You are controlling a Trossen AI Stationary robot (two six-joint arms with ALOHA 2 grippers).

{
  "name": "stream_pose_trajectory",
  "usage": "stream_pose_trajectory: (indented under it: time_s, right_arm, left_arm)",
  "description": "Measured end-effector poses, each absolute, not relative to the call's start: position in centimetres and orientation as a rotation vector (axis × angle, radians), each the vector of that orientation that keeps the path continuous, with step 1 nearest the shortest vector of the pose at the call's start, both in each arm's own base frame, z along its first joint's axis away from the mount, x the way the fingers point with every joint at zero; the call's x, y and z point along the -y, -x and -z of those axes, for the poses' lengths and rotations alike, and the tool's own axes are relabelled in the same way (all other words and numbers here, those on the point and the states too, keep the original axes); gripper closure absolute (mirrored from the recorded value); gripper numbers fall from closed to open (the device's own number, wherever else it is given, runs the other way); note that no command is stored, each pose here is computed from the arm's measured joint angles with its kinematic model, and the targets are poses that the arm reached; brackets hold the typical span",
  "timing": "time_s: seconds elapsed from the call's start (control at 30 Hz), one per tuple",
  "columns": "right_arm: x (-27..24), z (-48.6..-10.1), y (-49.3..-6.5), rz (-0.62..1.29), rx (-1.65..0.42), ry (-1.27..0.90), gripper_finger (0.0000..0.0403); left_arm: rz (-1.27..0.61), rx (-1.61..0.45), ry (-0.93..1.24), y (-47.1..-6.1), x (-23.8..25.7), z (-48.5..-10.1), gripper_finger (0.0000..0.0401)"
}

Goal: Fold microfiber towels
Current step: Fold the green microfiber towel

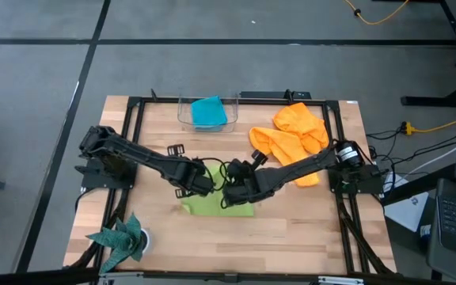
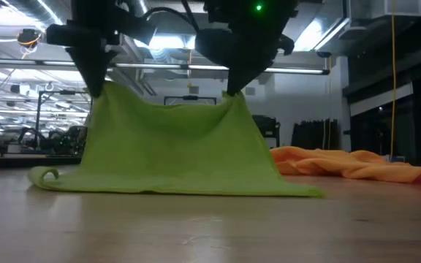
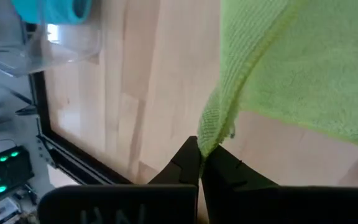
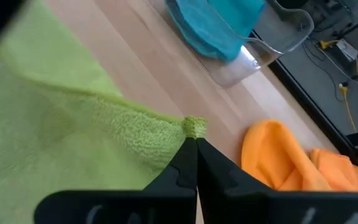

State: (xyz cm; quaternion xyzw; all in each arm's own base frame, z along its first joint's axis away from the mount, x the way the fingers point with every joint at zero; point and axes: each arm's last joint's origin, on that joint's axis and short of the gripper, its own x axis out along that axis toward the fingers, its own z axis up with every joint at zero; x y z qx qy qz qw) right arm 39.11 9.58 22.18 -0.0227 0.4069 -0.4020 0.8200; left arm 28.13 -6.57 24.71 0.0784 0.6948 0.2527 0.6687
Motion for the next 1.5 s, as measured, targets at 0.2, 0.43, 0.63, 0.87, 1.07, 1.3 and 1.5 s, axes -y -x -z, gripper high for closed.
stream_pose_trajectory:
  time_s: [0.2,0.43,0.63,0.87,1.07,1.3,1.5]
  right_arm:
    - [-12.7,-21.4,-38.1,0.779,-0.862,0.085,0.0403]
    - [-15.6,-17.7,-36.2,0.681,-0.867,0.056,0.0403]
    - [-17.3,-16.9,-35.3,0.612,-0.877,0.040,0.0403]
    - [-17.5,-15.6,-34.5,0.560,-0.943,0.015,0.0397]
    - [-17.8,-15.1,-34.5,0.503,-0.980,-0.042,0.0371]
    - [-18.4,-15.5,-34.8,0.417,-1.034,-0.120,0.0320]
    - [-19.3,-17.9,-35.5,0.290,-1.119,-0.201,0.0275]
  left_arm:
    - [-0.465,-1.554,-0.131,-27.8,9.0,-23.8,0.0401]
    - [-0.301,-1.440,-0.061,-27.9,12.5,-21.8,0.0401]
    - [-0.258,-1.451,-0.065,-27.0,14.1,-21.8,0.0401]
    - [-0.221,-1.411,-0.021,-27.2,14.8,-21.4,0.0401]
    - [-0.155,-1.418,0.069,-27.4,15.2,-20.7,0.0388]
    - [-0.205,-1.485,0.137,-26.6,14.9,-19.6,0.0310]
    - [-0.228,-1.505,0.143,-26.5,14.9,-20.3,0.0268]
